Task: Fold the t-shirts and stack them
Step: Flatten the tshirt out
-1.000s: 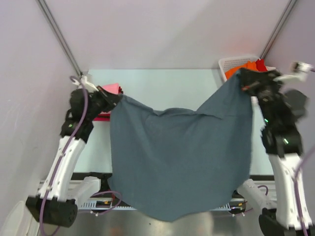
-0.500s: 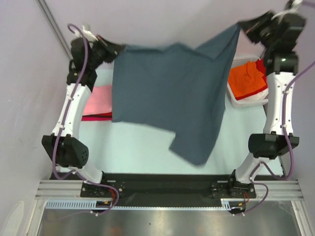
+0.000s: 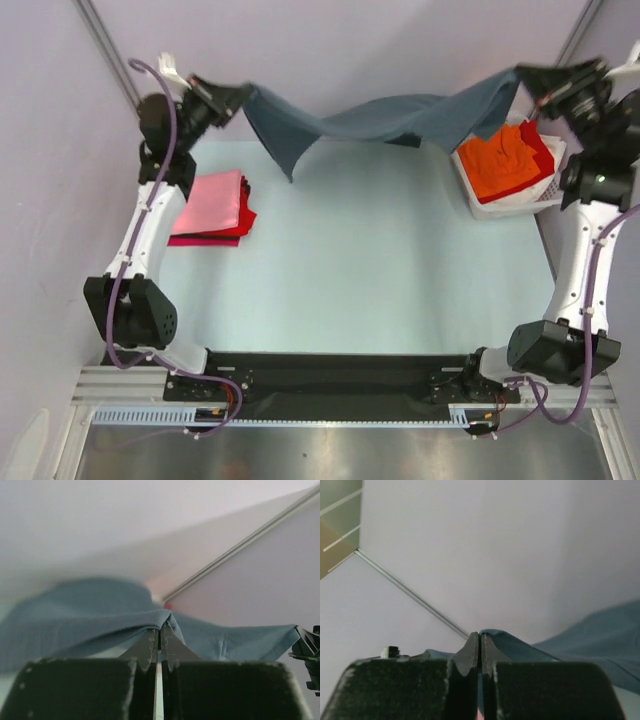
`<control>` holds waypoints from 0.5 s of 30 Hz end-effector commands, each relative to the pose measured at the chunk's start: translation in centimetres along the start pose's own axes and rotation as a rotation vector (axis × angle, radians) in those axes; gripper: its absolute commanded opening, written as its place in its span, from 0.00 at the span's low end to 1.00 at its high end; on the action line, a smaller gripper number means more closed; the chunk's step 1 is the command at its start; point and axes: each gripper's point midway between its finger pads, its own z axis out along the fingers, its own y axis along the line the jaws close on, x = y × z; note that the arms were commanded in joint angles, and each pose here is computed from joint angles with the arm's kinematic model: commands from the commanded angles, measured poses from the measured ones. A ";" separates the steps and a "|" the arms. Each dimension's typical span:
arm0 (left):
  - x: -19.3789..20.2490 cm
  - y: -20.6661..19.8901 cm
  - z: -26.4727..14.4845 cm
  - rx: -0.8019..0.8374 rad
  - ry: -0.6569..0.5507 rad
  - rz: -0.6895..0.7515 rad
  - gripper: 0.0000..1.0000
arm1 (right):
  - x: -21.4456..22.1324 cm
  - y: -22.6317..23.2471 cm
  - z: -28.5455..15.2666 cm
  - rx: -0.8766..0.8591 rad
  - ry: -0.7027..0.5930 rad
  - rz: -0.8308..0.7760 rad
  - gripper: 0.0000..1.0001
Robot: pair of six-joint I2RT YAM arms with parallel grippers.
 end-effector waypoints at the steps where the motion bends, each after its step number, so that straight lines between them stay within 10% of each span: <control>1: 4.2 5.1 -1.3 -0.051 0.063 -0.006 0.00 | 4.7 -4.2 -1.2 0.001 0.088 0.087 0.00; 15: 21.3 16.7 -16.1 -0.353 0.212 -0.182 0.01 | 17.0 -10.7 -15.2 0.327 0.106 0.175 0.00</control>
